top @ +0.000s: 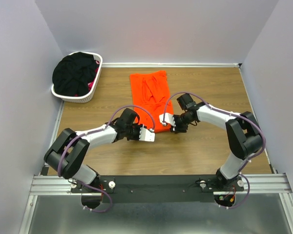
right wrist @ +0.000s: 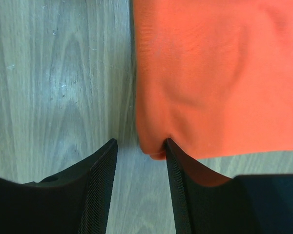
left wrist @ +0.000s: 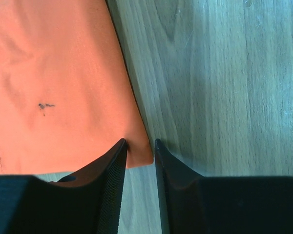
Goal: Fold and stack the t-shirts
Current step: Fold the tshirt
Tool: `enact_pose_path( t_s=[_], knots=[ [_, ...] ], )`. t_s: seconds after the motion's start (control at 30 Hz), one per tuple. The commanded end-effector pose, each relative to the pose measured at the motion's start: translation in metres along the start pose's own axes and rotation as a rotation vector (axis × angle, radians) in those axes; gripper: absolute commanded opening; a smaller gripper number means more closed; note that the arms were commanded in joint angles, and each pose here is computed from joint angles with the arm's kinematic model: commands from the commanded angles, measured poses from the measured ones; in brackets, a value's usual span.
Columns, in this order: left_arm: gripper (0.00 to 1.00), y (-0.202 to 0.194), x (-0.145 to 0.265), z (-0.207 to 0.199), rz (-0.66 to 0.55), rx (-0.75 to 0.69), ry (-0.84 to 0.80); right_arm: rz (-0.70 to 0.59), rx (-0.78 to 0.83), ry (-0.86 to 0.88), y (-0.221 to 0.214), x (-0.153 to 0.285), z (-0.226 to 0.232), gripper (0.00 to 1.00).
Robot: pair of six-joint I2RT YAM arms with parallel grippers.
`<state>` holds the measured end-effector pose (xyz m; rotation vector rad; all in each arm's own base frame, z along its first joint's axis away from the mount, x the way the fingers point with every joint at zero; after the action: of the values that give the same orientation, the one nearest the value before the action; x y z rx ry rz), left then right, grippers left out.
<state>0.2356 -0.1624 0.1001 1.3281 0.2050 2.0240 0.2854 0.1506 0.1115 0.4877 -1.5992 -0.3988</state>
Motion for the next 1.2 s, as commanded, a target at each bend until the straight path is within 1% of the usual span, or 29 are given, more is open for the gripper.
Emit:
enact_pose_path(
  t_s=[0.0,0.03,0.07,0.1,0.13,0.17,0.2,0.27,0.33,0.4,0.47,0.53,0.63,0.83,0.87,1.0,1.07,1.1,1.13,1.17],
  knots=[
    [0.32,0.0,-0.003,-0.001,0.015,0.015,-0.041,0.0,0.005,-0.001,0.002,-0.008,-0.007,0.49],
    [0.3,0.0,-0.003,0.0,0.015,0.022,-0.043,-0.001,-0.002,0.0,0.001,-0.008,-0.006,0.46],
    [0.24,0.001,-0.003,0.002,0.012,0.025,-0.044,-0.003,-0.003,-0.004,0.002,-0.007,-0.006,0.42],
    [0.19,0.002,-0.002,0.002,0.01,0.027,-0.043,-0.002,-0.003,-0.004,0.001,-0.008,-0.005,0.37],
    [0.14,0.004,-0.002,0.003,-0.001,0.029,-0.043,0.005,-0.012,-0.002,-0.001,-0.008,-0.003,0.28],
    [0.02,0.006,0.0,0.006,-0.013,0.033,-0.034,0.002,-0.021,-0.008,0.0,-0.006,-0.002,0.23],
    [0.0,0.008,0.002,0.008,-0.021,0.046,-0.031,0.003,-0.026,-0.015,0.0,-0.005,-0.002,0.14],
    [0.0,0.013,0.006,0.01,-0.037,0.06,-0.036,0.006,-0.062,-0.034,0.002,0.0,-0.003,0.06],
    [0.0,0.02,0.017,0.019,-0.064,0.076,-0.023,-0.006,-0.088,-0.073,0.01,0.01,-0.008,0.01],
    [0.0,0.026,0.029,0.034,-0.084,0.076,0.011,-0.021,-0.112,-0.102,0.016,0.018,-0.012,0.01],
    [0.0,0.027,0.045,0.048,-0.078,0.088,0.048,-0.044,-0.14,-0.132,0.025,0.031,-0.019,0.0],
    [0.0,0.024,0.055,0.056,-0.067,0.105,0.068,-0.056,-0.159,-0.136,0.03,0.038,-0.023,0.01],
    [0.0,0.03,0.066,0.058,-0.079,0.089,0.05,-0.063,-0.196,-0.126,0.036,0.051,-0.024,0.01],
    [0.0,0.04,0.077,0.042,-0.117,0.129,0.027,-0.085,-0.239,-0.075,0.04,0.069,-0.001,0.01],
    [0.0,0.041,0.079,0.035,-0.12,0.138,0.004,-0.078,-0.25,-0.054,0.039,0.072,0.006,0.01],
    [0.0,0.062,0.089,0.005,-0.213,0.123,-0.106,-0.09,-0.282,0.0,0.038,0.086,0.033,0.01],
    [0.0,0.069,0.094,-0.005,-0.236,0.155,-0.145,-0.11,-0.305,0.019,0.041,0.097,0.047,0.01],
    [0.0,0.077,0.099,-0.004,-0.273,0.156,-0.149,-0.116,-0.326,0.013,0.042,0.1,0.048,0.01],
    [0.0,0.079,0.103,-0.003,-0.274,0.145,-0.155,-0.123,-0.338,0.003,0.045,0.104,0.048,0.0],
    [0.0,0.081,0.107,-0.001,-0.272,0.163,-0.146,-0.123,-0.348,-0.014,0.049,0.109,0.044,0.0]
  ],
)
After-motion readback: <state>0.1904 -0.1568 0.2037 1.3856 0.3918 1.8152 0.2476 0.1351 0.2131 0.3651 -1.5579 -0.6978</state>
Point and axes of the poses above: each gripper's point midway between its finger pads, its own x axis back along the fingers, its own z axis along the line the jaws close on, y = z × x, the point moved 10 cm from there along x, back along the fingers, and after that the axes turned 9 degrees about -x, right-handed, at the moved point
